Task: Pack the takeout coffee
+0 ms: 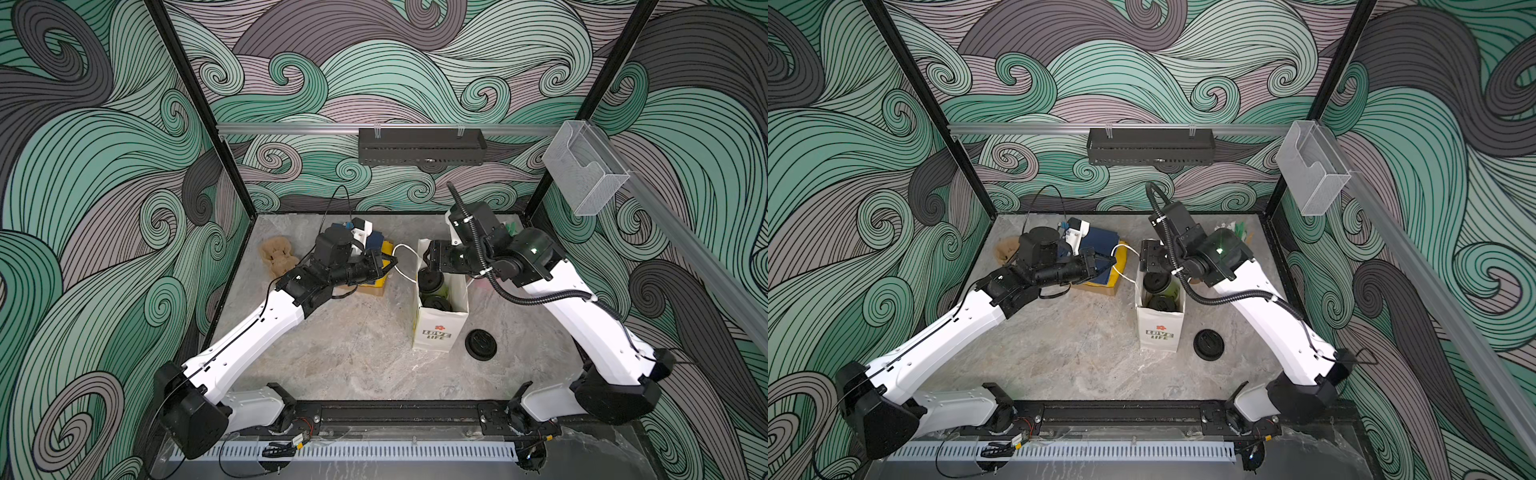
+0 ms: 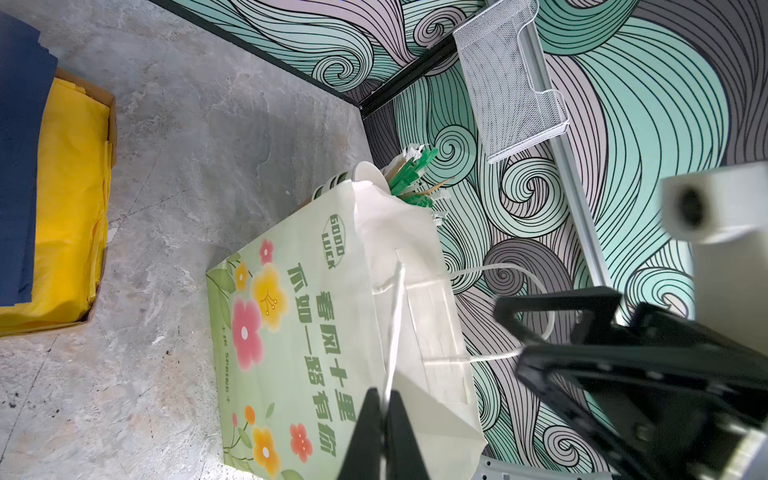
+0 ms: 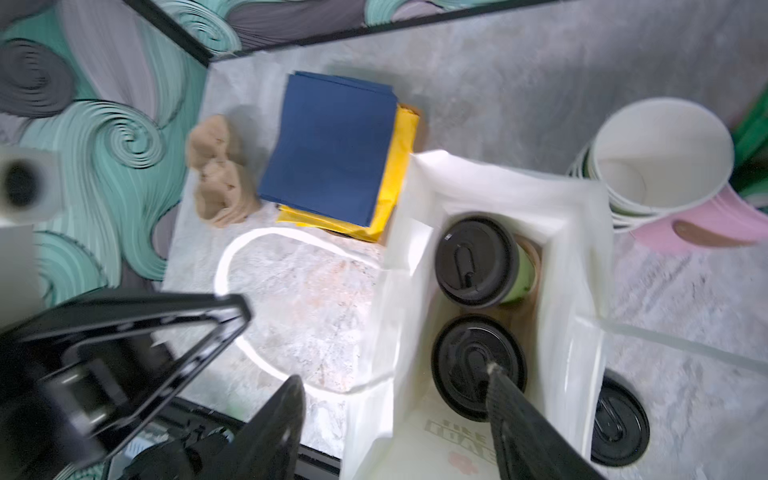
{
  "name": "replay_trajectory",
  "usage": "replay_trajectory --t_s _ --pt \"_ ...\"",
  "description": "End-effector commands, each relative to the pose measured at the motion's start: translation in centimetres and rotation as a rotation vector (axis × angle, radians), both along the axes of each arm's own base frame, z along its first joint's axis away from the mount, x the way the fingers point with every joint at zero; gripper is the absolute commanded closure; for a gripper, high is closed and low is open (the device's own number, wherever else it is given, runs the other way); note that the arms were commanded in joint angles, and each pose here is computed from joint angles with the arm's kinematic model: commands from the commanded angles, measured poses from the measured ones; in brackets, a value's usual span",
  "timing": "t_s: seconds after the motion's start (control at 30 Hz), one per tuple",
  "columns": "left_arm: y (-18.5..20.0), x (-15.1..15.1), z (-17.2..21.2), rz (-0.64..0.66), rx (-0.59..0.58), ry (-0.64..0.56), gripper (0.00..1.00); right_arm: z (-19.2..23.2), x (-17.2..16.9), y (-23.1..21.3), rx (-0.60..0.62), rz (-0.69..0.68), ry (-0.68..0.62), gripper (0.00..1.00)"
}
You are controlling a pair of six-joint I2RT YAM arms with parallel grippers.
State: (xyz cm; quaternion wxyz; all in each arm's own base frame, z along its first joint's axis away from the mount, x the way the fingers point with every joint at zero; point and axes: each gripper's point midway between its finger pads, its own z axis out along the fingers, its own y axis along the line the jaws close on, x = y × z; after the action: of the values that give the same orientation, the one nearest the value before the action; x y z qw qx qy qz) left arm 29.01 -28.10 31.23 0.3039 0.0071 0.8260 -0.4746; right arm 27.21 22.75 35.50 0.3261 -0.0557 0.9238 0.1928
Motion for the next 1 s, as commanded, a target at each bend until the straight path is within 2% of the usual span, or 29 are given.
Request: replay_trajectory --t_s 0.0,0.07,0.17,0.3,0.4,0.47,0.7,0.97 --pt "-0.1 0.3 1.7 -0.01 -0.019 -0.047 0.79 5.4 -1.4 -0.3 0.042 0.121 -0.168 0.31" --pt "-0.3 0.2 2.8 -0.027 -0.029 -0.077 0.7 7.0 -1.7 -2.7 -0.003 0.067 -0.22 0.32" --pt "0.0 0.1 4.0 -0.03 -0.001 -0.114 0.55 7.6 -1.4 -8.9 -0.117 -0.14 -0.219 0.37" --pt "1.3 0.3 4.7 0.015 0.067 -0.143 0.39 4.7 -1.6 -16.9 -0.176 -0.432 -0.091 0.46" --pt "2.2 0.6 4.7 0.054 0.112 -0.149 0.35 1.6 -1.0 -20.2 -0.19 -0.536 0.021 0.5" --pt "2.6 0.7 4.5 0.068 0.138 -0.146 0.34 0.0 0.3 -21.3 -0.216 -0.55 0.057 0.5" --pt "2.8 1.1 4.2 0.082 0.171 -0.144 0.34 -4.6 6.3 -25.2 -0.194 -0.592 0.117 0.52" --pt "3.4 1.5 4.5 0.114 0.177 -0.168 0.34 -7.6 10.5 -24.7 -0.207 -0.495 0.184 0.54"
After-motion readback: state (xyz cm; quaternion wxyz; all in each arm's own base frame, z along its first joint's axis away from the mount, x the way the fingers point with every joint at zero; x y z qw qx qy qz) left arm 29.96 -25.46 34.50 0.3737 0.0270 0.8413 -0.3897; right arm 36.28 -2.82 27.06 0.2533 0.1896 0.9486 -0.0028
